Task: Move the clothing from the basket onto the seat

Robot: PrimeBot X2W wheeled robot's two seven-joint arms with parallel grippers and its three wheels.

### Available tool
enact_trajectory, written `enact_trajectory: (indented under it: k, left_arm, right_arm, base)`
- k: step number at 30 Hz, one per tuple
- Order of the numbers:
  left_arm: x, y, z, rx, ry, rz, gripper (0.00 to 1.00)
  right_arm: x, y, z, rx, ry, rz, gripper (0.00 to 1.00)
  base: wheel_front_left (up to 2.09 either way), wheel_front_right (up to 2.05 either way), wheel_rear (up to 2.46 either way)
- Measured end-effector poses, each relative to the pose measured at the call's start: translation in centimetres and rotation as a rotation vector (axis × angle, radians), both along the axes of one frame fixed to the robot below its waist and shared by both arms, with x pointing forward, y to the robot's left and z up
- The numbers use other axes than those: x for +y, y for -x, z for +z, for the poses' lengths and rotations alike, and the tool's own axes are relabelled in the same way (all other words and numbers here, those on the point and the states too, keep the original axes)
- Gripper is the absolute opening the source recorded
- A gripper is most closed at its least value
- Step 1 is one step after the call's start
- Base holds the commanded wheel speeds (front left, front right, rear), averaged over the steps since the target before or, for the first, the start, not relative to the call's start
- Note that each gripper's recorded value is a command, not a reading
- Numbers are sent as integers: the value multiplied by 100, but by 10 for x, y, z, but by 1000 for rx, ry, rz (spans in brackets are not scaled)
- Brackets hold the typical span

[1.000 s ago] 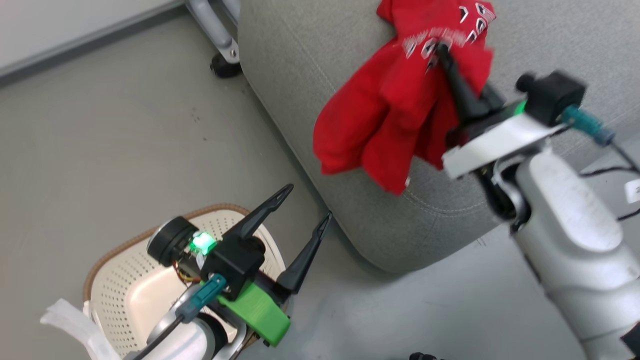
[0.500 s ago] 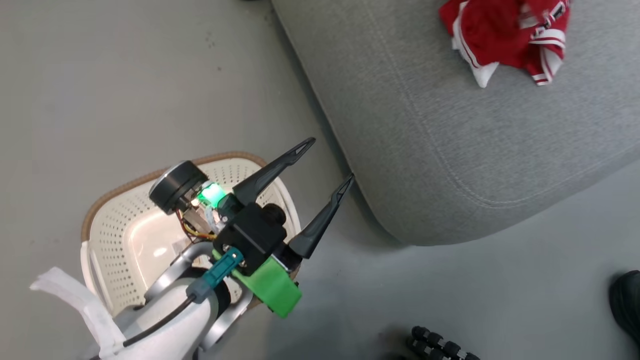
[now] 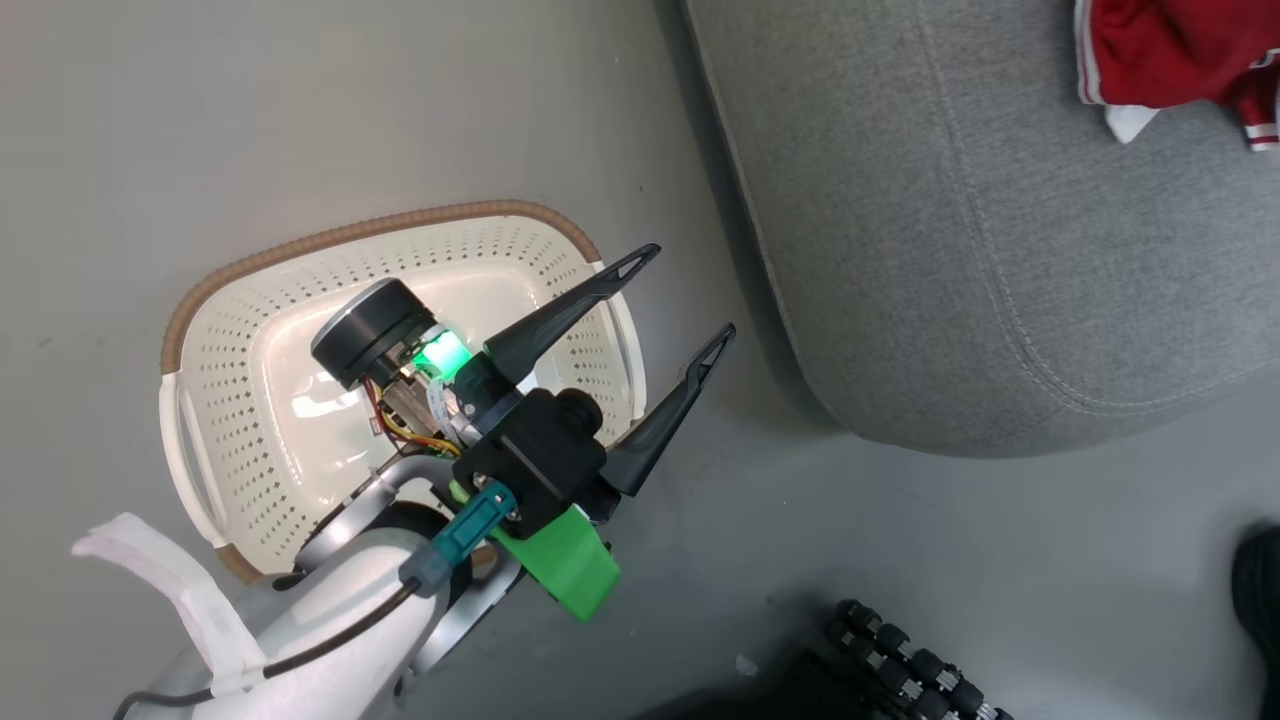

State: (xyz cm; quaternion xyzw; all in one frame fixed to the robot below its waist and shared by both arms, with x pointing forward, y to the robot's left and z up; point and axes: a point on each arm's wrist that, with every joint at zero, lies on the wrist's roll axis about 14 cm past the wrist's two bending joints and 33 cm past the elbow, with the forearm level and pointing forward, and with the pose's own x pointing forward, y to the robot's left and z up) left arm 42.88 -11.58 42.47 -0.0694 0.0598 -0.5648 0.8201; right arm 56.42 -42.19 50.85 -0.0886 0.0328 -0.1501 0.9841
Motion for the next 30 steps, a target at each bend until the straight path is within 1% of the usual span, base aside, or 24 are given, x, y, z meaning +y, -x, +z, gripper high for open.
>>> enact_trajectory:
  k: [1, 2, 3, 8, 13, 20, 23, 27, 30]
  left_arm:
    - [1, 0, -3, 6, -3, 1, 100]
    - [2, 0, -5, 9, -4, 3, 100]
    - [3, -1, -6, 10, -6, 6, 100]
    - [3, -2, 0, -3, 4, 19, 100]
    - [4, -3, 16, -24, 32, 51, 100]
    - [15, -3, 35, -25, 65, 152, 100]
    - [25, -5, 43, -33, 70, 213, 100]
    - [41, -7, 52, -40, 80, 300, 100]
    - [57, -11, 59, -51, 92, 380, 100]
  right_arm:
    - [0, 3, -13, 21, -22, -11, 47]
    - [-1, 6, -22, 39, -32, -18, 85]
    - [-1, 9, -30, 52, -43, -26, 100]
    - [2, 30, -46, 60, -101, -57, 100]
    - [8, 55, -43, 16, -144, -72, 100]
    - [15, 97, -36, -24, -150, -94, 100]
    - [27, 112, -29, -51, -147, -81, 100]
    - [53, 126, -24, -81, -151, -39, 100]
    - [75, 135, -28, -88, -184, -15, 100]
  base:
    - [0, 0, 0]
    - [0, 0, 0]
    - [0, 0, 0]
    - [0, 0, 0]
    - [0, 0, 0]
    - [0, 0, 0]
    - [0, 0, 0]
    - [0, 0, 0]
    - [0, 0, 0]
